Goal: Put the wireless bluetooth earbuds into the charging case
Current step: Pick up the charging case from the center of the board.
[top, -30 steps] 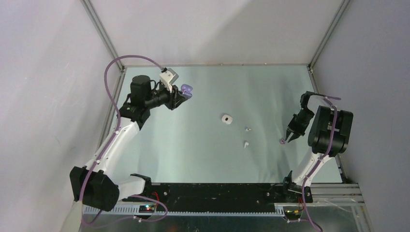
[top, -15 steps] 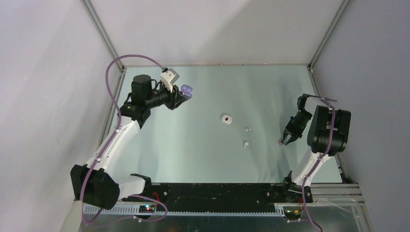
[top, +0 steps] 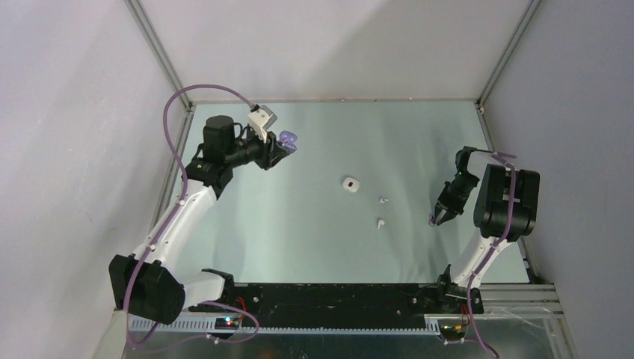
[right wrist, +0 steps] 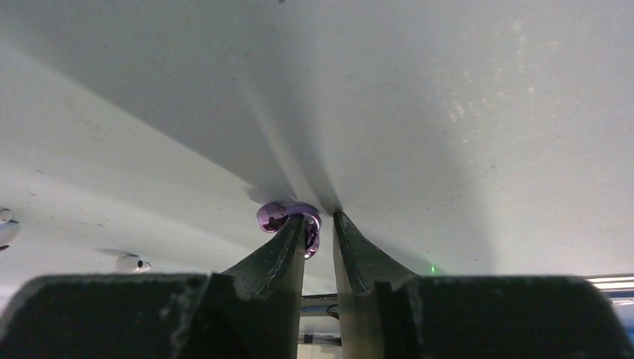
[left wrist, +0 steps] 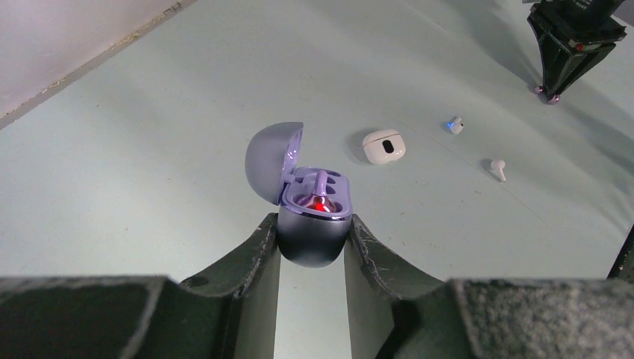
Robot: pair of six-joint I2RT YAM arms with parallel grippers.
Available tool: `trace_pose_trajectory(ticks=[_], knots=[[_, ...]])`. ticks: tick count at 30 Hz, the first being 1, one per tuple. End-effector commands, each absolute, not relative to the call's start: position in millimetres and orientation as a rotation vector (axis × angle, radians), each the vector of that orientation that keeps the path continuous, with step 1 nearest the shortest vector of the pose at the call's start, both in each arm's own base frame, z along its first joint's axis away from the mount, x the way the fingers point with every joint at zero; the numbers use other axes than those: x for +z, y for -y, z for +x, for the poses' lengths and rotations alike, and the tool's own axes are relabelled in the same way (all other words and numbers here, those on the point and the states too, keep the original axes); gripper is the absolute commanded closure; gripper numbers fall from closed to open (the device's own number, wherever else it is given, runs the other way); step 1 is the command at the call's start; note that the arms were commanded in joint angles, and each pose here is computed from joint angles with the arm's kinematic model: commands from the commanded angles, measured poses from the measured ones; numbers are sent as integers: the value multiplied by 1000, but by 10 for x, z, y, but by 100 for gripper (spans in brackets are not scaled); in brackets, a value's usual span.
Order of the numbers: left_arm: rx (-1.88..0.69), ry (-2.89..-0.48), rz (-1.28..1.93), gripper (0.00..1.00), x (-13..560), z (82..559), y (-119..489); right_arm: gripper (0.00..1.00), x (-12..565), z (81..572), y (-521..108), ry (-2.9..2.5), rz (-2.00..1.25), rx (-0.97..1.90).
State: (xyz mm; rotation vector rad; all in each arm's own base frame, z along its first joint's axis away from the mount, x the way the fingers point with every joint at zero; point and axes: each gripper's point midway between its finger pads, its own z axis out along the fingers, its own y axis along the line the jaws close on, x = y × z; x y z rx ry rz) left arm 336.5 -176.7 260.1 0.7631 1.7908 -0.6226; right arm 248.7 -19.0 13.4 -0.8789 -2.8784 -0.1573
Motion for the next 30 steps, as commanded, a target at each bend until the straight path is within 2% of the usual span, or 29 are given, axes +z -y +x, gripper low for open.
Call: trace_pose_trajectory(ticks=[1,8,13,17,21,24,30], knots=[[-583,-1708,768,100,2850,3444,1754,75,51,2600,93,2961,-838,-188],[-605,-1688,761,100,2866,3447,1783,82,20,2674,8,3071,-687,-187],[-621,-1674,768,100,2855,3436,1808,100,112,2836,44,3193,-542,-212],[-646,-1664,770,100,2835,3437,1844,100,294,3027,105,3315,-428,-225],[-690,-1646,769,100,2846,3451,1904,100,727,3309,35,3532,-212,-220],[-744,-1611,781,100,2901,3446,1994,100,1275,3572,-168,3780,26,-241],[-821,-1494,807,100,3079,3488,2247,100,2721,3815,-1078,4167,610,-681]])
